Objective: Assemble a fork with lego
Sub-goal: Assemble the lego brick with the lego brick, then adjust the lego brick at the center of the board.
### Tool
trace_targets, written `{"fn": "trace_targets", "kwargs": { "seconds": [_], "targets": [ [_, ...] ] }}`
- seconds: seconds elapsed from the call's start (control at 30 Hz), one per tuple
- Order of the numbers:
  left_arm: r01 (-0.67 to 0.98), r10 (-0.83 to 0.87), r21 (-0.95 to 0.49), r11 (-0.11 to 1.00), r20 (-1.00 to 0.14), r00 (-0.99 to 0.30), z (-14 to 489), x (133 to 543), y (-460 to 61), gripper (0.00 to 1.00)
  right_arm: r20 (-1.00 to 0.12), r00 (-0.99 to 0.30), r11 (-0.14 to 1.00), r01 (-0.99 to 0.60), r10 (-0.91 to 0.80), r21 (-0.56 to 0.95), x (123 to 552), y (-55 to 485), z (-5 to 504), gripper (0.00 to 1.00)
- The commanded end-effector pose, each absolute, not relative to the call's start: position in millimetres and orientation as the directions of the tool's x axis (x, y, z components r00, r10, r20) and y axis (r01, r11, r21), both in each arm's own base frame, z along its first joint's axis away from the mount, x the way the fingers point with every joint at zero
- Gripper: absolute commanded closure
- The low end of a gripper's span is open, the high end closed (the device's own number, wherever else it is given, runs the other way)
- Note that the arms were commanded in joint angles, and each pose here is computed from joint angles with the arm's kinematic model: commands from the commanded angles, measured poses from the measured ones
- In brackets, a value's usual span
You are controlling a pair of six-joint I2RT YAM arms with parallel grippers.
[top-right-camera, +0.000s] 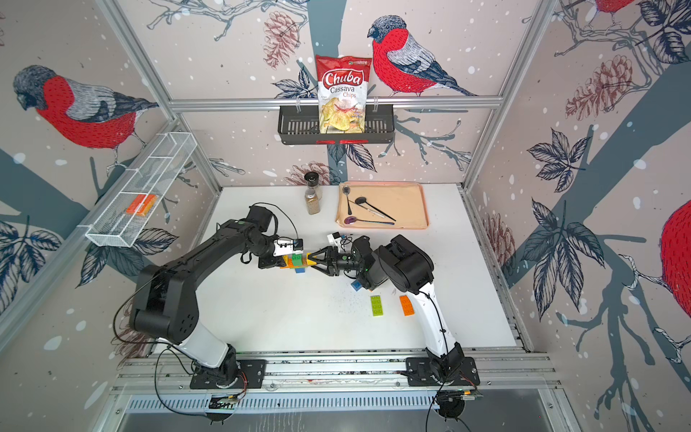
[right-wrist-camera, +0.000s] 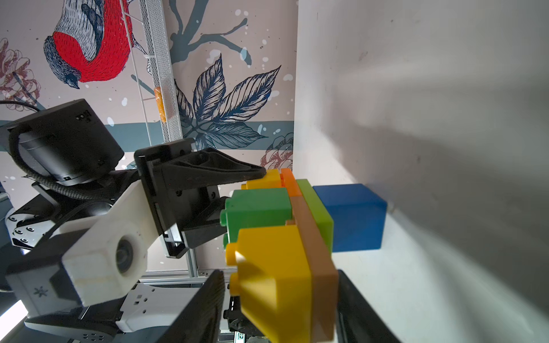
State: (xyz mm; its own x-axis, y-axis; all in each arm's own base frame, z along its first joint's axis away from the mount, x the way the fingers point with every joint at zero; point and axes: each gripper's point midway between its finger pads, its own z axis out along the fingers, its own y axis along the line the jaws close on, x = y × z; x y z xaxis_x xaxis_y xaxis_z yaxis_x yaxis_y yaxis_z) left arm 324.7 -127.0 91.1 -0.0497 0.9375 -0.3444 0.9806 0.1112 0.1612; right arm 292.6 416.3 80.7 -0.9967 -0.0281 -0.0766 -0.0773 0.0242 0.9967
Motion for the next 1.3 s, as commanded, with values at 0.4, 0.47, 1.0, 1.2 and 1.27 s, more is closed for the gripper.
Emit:
{"fn": "trace_targets", "kwargs": {
  "seconds": [0.4,0.47,1.0,1.2,1.27],
  "targets": [
    [0.973,0.92,0.174,0.154,-0.384,-0.077,98.9,325.9,-129.7,0.43,-0.125,-0.991,0.044,-0.127,-0.04,0.991,289.9,412.2,87.1,0.38],
    [0.97,0.917,0.179,0.165,-0.39,-0.084,99.8,326.7,-128.9,0.41,-0.12,-0.992,0.053,-0.122,-0.033,0.991,289.5,409.7,83.7,0.38],
    [0.864,0.815,0.338,0.372,-0.565,-0.13,156.7,335.0,-117.5,0.35,-0.21,-0.978,0.192,-0.204,0.01,0.96,298.9,382.2,78.6,0.39],
    [0.758,0.673,0.324,0.566,-0.713,-0.198,181.0,341.3,-116.7,0.3,-0.368,-0.93,0.379,-0.342,-0.006,0.86,308.9,359.7,75.1,0.41],
    [0.717,0.622,0.305,0.627,-0.75,-0.224,185.2,344.1,-113.7,0.24,-0.468,-0.882,0.444,-0.439,-0.05,0.781,312.1,354.4,82.4,0.41]
  ]
}}
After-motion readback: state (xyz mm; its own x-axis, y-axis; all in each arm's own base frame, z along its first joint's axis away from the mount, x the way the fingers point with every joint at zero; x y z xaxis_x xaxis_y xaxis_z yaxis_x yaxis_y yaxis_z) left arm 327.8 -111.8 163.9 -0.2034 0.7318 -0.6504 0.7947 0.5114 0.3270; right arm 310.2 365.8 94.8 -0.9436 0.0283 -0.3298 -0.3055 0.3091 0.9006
